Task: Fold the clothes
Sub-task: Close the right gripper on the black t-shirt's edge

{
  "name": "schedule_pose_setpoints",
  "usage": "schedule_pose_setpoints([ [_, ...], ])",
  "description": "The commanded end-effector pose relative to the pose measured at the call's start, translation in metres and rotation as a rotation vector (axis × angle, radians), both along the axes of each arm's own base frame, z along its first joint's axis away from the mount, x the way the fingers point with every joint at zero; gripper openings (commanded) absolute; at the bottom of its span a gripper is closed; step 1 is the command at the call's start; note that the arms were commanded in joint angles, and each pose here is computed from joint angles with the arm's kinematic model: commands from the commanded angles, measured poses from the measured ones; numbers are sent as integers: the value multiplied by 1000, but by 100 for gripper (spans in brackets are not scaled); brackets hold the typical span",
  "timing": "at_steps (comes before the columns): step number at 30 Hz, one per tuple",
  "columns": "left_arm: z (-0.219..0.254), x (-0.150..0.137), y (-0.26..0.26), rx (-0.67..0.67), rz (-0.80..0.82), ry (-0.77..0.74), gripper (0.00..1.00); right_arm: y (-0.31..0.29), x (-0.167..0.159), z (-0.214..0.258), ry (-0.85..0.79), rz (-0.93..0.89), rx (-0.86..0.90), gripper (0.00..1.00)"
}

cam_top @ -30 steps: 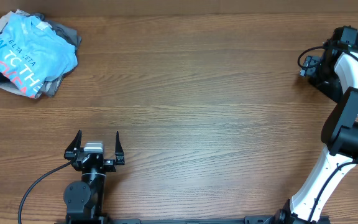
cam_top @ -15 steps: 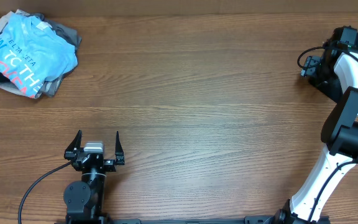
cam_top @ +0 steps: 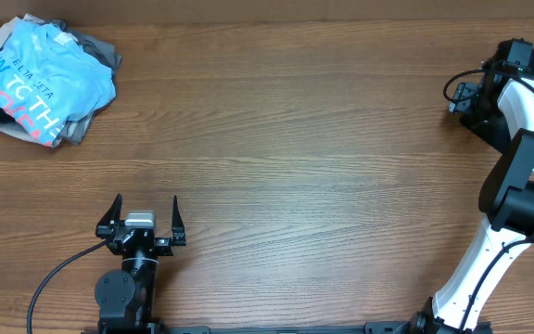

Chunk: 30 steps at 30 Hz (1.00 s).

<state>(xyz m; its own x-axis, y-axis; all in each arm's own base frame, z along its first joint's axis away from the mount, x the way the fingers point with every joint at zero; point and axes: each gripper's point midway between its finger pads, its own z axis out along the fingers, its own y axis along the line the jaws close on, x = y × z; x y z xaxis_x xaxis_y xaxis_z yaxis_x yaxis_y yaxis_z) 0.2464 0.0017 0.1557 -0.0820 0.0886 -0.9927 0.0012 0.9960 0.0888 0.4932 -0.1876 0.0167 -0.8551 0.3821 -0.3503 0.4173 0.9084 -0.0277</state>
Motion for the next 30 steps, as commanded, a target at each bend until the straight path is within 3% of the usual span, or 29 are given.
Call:
schedule_pose_setpoints([
  [1,0,0,3,24,14,-3,100,-2,-2,-8,13,-7,4,75],
  [16,0,0,3,24,14,-3,100,0,-8,-23,50,-7,17,72],
  [17,0,0,3,24,14,-3,100,0,-8,-23,50,-7,18,66],
  [19,0,0,3,24,14,-3,100,0,-8,-23,51,-7,18,47],
  [20,0,0,3,24,14,-3,100,1,-9,-24,56,-7,20,32],
  [23,0,0,3,24,14,-3,100,2,-12,-25,70,-8,25,6],
  [30,0,0,3,24,14,-3,100,6,-18,-15,100,-34,45,4],
])
